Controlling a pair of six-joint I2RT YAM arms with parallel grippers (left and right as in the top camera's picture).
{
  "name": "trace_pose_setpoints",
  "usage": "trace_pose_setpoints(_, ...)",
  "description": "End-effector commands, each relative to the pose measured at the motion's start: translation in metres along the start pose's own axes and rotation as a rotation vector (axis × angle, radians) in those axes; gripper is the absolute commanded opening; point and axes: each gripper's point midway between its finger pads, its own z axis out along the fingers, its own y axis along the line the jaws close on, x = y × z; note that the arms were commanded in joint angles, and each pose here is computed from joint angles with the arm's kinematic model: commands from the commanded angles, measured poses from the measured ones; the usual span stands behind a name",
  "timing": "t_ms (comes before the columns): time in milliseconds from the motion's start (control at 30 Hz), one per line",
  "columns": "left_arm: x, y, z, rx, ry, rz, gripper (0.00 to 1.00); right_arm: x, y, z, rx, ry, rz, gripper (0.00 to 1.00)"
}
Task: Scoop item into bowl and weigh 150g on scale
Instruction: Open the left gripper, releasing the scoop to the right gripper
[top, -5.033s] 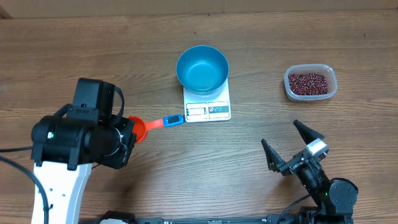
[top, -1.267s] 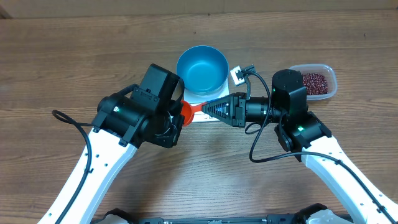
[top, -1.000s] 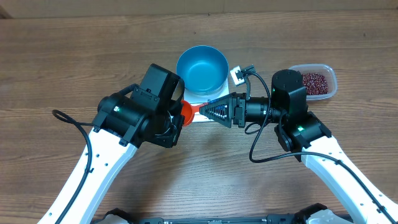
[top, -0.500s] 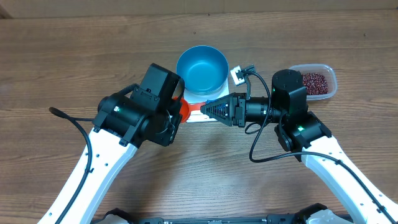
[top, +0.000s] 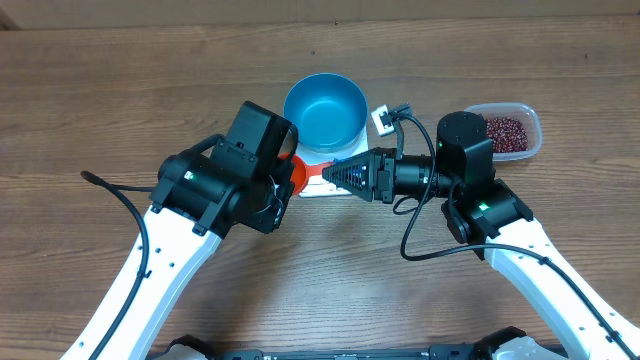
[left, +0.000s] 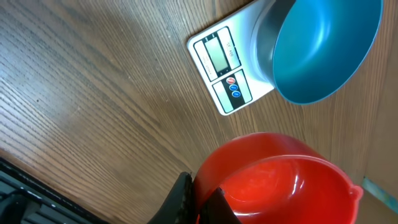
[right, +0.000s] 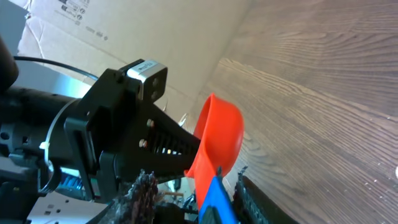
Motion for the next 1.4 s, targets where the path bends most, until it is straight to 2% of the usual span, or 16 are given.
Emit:
trace_pose_setpoints(0, -0.004, -0.003, 0.001, 0.005, -0.054, 0.044, 0.04, -0.008, 0.006, -0.001, 0.005, -0.027, -0.025, 0.38)
trace_pose_setpoints(400, 0.0, -0.017, 0.0, 0.071, -0.112, 0.085, 0.04, -0.006, 0.007, -0.001, -0.002, -0.018, 0.017, 0.3)
trace_pose_setpoints(500, -0.001, -0.016, 0.0, 0.07, -0.119, 0.085, 0.04, -0.006, 0.007, -0.001, -0.001, -0.017, 0.03, 0.18)
trace_pose_setpoints(533, -0.001, -0.017, 0.0, 0.072, -0.118, 0.085, 0.04, -0.006, 0.007, -0.001, -0.001, -0.016, 0.03, 0.08)
trace_pose_setpoints(600, -0.001, -0.017, 0.0, 0.072, -0.118, 0.085, 0.04, -0.006, 0.007, -0.001, -0.002, -0.015, 0.031, 0.04)
trace_pose_setpoints(833, -0.002, -0.014, 0.0, 0.061, -0.119, 0.09, 0.04, -0.006, 0.007, -0.001, 0.0, -0.017, 0.029, 0.04)
trace_pose_setpoints(867, -0.002, -0.014, 0.0, 0.06, -0.119, 0.09, 0.13, -0.006, 0.007, -0.001, 0.0, -0.017, 0.029, 0.04)
trace_pose_setpoints(900, -0.002, -0.014, 0.0, 0.06, -0.119, 0.089, 0.39, -0.006, 0.007, -0.001, 0.0, -0.017, 0.03, 0.04)
trace_pose_setpoints(933, -0.002, -0.014, 0.0, 0.06, -0.12, 0.09, 0.79, -0.006, 0.007, -0.001, -0.001, -0.017, 0.03, 0.04)
trace_pose_setpoints(967, -0.002, -0.014, 0.0, 0.06, -0.12, 0.09, 0.99, -0.006, 0.007, -0.001, 0.0, -0.017, 0.03, 0.04)
trace_pose_setpoints(1133, 0.001, -0.006, 0.001, 0.028, -0.102, 0.091, 1.0, -0.004, 0.002, -0.001, 0.019, -0.012, 0.019, 0.04)
trace_pose_setpoints(1367, 0.006, -0.003, -0.003, 0.027, -0.067, 0.131, 1.0, 0.005, -0.056, -0.016, 0.29, -0.043, 0.097, 0.04)
